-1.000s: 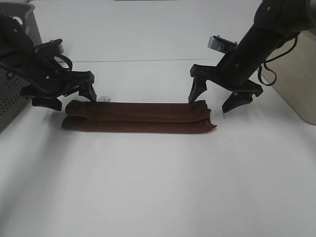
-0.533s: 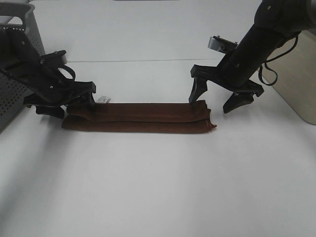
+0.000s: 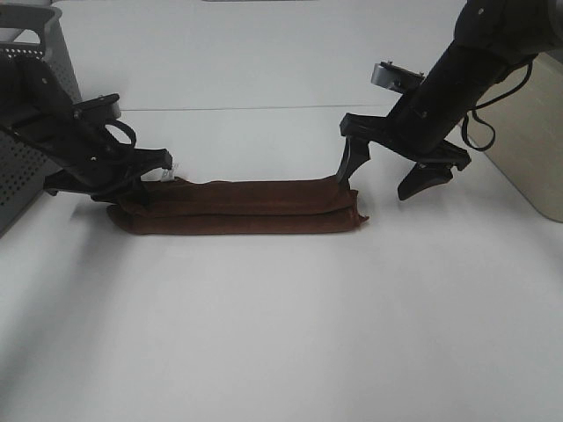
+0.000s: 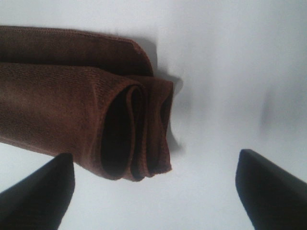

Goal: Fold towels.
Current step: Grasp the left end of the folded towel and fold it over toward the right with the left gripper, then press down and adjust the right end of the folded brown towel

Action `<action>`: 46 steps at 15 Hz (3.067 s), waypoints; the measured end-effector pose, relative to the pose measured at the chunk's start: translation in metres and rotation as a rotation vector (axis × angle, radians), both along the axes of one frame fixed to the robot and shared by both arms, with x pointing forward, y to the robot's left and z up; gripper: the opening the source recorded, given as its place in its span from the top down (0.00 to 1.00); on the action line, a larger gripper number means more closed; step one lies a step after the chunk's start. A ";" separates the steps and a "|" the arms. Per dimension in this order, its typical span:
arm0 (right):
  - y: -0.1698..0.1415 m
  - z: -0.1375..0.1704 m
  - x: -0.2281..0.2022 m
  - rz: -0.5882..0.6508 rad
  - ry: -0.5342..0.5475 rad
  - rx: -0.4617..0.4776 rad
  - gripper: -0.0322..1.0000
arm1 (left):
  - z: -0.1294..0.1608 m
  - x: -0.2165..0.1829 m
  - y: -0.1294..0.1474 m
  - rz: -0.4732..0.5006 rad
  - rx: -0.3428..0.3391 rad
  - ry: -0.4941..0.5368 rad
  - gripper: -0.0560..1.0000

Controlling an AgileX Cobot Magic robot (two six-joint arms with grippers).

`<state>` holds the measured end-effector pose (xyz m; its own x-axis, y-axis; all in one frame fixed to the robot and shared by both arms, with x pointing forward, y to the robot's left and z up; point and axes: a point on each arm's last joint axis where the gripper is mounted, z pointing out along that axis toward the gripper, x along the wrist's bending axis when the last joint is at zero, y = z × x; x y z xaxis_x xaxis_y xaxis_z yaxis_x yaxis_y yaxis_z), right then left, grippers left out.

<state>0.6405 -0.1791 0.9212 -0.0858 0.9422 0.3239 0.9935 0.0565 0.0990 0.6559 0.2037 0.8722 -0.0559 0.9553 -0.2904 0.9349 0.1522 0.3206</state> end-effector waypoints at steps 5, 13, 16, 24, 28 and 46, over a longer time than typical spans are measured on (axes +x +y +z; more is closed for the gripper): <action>0.000 0.008 -0.005 0.018 0.031 0.003 0.14 | 0.070 -0.011 0.007 -0.057 0.069 -0.075 0.86; -0.004 0.091 -0.026 0.045 -0.117 0.035 0.14 | 0.138 -0.031 -0.075 -0.072 -0.163 -0.124 0.84; -0.005 0.104 -0.032 0.055 -0.122 0.040 0.14 | 0.122 -0.033 -0.109 -0.089 -0.190 -0.090 0.80; -0.006 0.103 -0.038 0.080 -0.066 0.029 0.14 | 0.103 -0.025 -0.158 0.059 -0.407 -0.138 0.32; 0.012 0.105 -0.035 0.103 -0.076 0.245 0.14 | 0.138 -0.009 -0.117 0.056 -0.342 -0.291 0.31; 0.048 -0.008 -0.006 0.205 0.004 0.445 0.14 | 0.147 0.003 -0.060 0.021 -0.186 -0.295 0.31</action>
<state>0.6343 -0.1307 0.9133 -0.2533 0.6760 0.6920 0.9667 0.2040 0.1545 0.6589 0.1438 1.0194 0.0375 0.8838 -0.4663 0.8022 0.2517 0.5415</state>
